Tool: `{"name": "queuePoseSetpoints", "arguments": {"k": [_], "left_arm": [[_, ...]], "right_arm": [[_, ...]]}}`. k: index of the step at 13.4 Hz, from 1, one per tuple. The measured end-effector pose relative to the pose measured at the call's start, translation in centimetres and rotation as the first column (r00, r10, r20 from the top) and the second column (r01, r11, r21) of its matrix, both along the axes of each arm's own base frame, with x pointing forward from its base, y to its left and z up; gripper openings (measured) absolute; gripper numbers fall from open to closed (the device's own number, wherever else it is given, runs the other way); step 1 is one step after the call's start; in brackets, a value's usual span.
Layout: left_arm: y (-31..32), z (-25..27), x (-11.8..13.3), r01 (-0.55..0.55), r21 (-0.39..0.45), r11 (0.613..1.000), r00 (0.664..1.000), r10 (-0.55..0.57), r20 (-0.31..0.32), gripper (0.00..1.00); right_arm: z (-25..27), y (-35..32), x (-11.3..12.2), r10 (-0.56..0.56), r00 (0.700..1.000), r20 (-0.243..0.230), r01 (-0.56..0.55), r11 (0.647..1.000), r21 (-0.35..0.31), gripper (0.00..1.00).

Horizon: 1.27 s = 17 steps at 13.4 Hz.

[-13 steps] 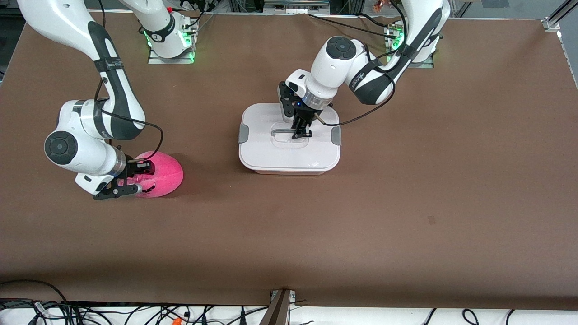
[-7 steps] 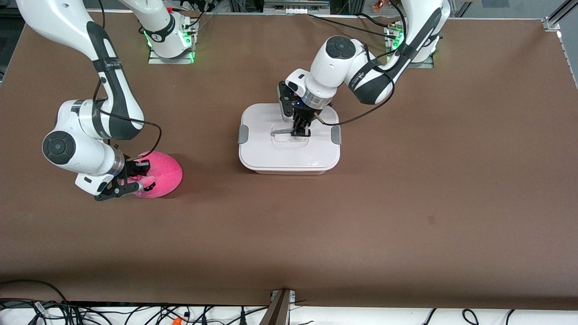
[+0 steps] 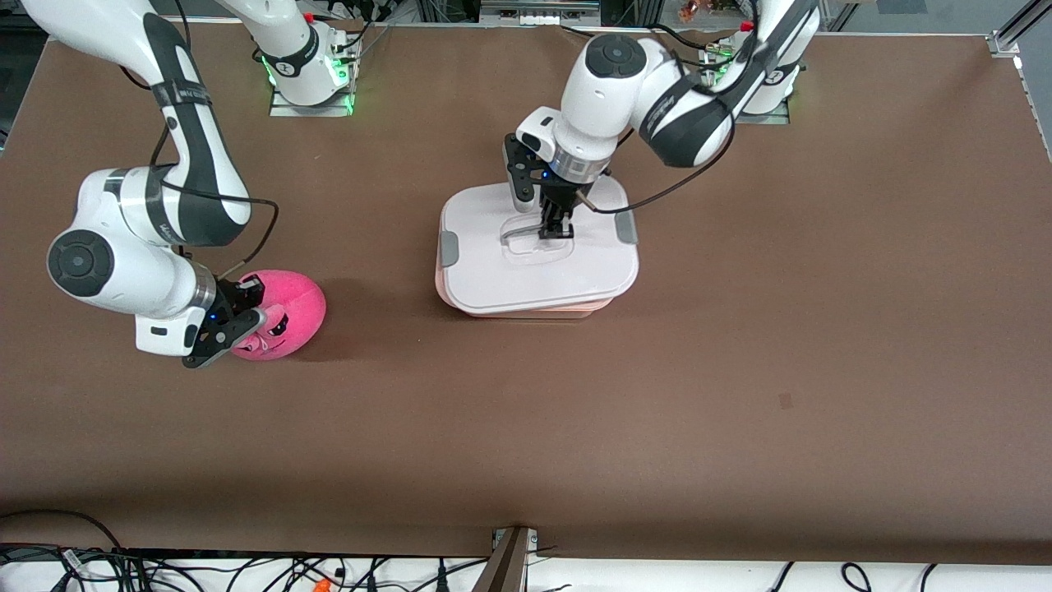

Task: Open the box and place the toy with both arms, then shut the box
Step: 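Lift the lid off with the left gripper while the right gripper lifts the toy, then lower the pink toy into the pink box and open the right gripper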

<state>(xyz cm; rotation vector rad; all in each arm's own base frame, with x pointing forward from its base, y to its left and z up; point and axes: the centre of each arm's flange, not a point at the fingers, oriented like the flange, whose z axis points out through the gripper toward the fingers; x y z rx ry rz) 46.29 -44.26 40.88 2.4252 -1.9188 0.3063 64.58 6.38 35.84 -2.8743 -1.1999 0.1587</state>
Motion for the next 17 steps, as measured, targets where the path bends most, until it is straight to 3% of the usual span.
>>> {"name": "queuePoseSetpoints", "arguments": {"k": [2, 4, 7, 10, 12, 15, 17], "left_arm": [[1.2, 5.0, 0.5, -0.026, 0.110, 0.994, 0.997, 0.033, -0.065, 0.07], [3.5, 8.6, 1.7, -0.037, 0.185, 0.982, 0.992, 0.059, -0.114, 0.07], [10.1, 10.4, 5.4, 0.011, 0.251, 0.968, 0.980, 0.039, -0.195, 0.07], [18.7, 11.2, 9.6, 0.093, 0.253, 0.963, 0.966, -0.026, -0.256, 0.07], [24.2, 11.5, 11.7, 0.146, 0.234, 0.961, 0.958, -0.078, -0.275, 0.07], [31.6, 11.2, 13.7, 0.213, 0.205, 0.955, 0.941, -0.144, -0.307, 0.07], [35.1, 10.7, 14.5, 0.213, 0.191, 0.958, 0.936, -0.145, -0.320, 0.07]], "right_arm": [[3.6, 2.1, -0.2, 0.210, 0.977, 0.021, -0.211, 0.977, 0.031, 0.08], [7.3, 6.4, -1.1, 0.375, 0.926, 0.050, -0.377, 0.924, 0.058, 0.08], [11.1, 15.0, -3.6, 0.530, 0.842, 0.101, -0.537, 0.841, 0.062, 0.08], [11.6, 23.1, -7.0, 0.624, 0.774, 0.110, -0.632, 0.773, 0.062, 0.08], [11.2, 28.5, -10.0, 0.650, 0.753, 0.099, -0.655, 0.755, 0.034, 0.08], [9.4, 35.6, -14.7, 0.656, 0.751, 0.072, -0.658, 0.753, 0.002, 0.08], [7.8, 38.4, -16.5, 0.658, 0.751, 0.061, -0.658, 0.753, -0.027, 0.08]]}}
